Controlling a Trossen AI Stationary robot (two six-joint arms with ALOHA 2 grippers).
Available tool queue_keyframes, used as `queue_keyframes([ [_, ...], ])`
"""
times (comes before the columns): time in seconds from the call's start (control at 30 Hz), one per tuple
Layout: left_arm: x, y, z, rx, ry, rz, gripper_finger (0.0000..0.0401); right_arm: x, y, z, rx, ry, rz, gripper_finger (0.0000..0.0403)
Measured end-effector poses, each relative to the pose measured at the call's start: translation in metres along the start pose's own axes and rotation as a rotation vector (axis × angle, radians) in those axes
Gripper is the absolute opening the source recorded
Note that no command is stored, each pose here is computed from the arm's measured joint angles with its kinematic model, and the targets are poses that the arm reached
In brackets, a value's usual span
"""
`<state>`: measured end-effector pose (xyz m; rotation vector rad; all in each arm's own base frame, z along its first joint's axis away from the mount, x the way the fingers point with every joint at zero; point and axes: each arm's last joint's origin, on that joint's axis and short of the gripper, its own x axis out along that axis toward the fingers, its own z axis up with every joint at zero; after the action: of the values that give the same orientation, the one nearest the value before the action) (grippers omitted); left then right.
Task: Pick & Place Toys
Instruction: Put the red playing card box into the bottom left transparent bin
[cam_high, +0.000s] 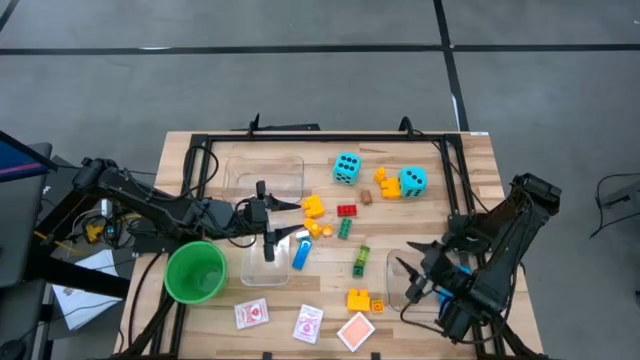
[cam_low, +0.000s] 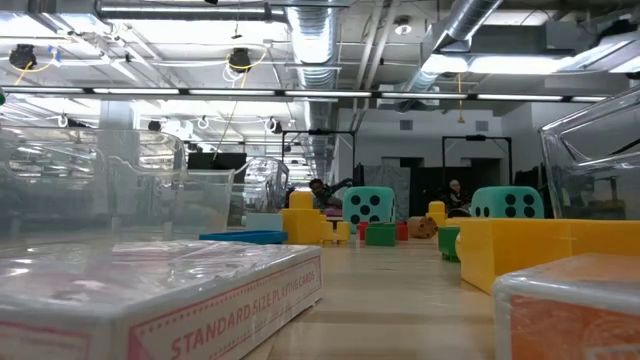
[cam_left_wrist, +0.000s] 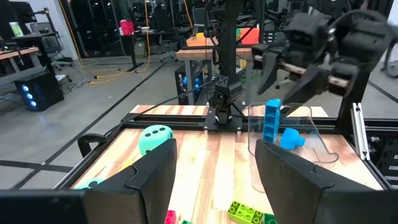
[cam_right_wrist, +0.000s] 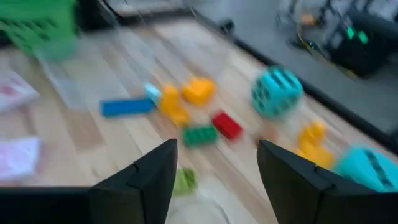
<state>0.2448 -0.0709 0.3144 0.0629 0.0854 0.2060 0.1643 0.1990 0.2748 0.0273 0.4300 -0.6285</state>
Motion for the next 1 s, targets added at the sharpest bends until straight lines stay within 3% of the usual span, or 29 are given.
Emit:
queue_keyframes([
  [0.3, 0.0, -0.002, -0.001, 0.003, 0.007, -0.051, 0.0213, -0.007, 0.024, 0.018, -0.044, -0.061, 0.114, 0.0254],
  [0.5, -0.003, -0.021, -0.004, 0.081, 0.0, -0.286, 0.0229, -0.012, 0.033, 0.03, -0.105, -0.082, 0.157, 0.0296],
  [0.67, -0.019, -0.062, -0.004, 0.208, -0.125, -0.625, 0.0267, -0.013, 0.034, 0.038, -0.149, -0.089, 0.159, 0.0331],
  [0.77, -0.035, -0.086, -0.004, 0.274, -0.212, -0.733, 0.0294, -0.013, 0.034, 0.041, -0.18, -0.092, 0.154, 0.0346],
  [0.87, -0.049, -0.105, -0.007, 0.32, -0.244, -0.739, 0.0324, -0.011, 0.033, 0.044, -0.217, -0.093, 0.144, 0.0354],
  [1.0, -0.061, -0.124, -0.011, 0.345, -0.245, -0.617, 0.0367, -0.007, 0.031, 0.05, -0.232, -0.09, 0.121, 0.0355],
])
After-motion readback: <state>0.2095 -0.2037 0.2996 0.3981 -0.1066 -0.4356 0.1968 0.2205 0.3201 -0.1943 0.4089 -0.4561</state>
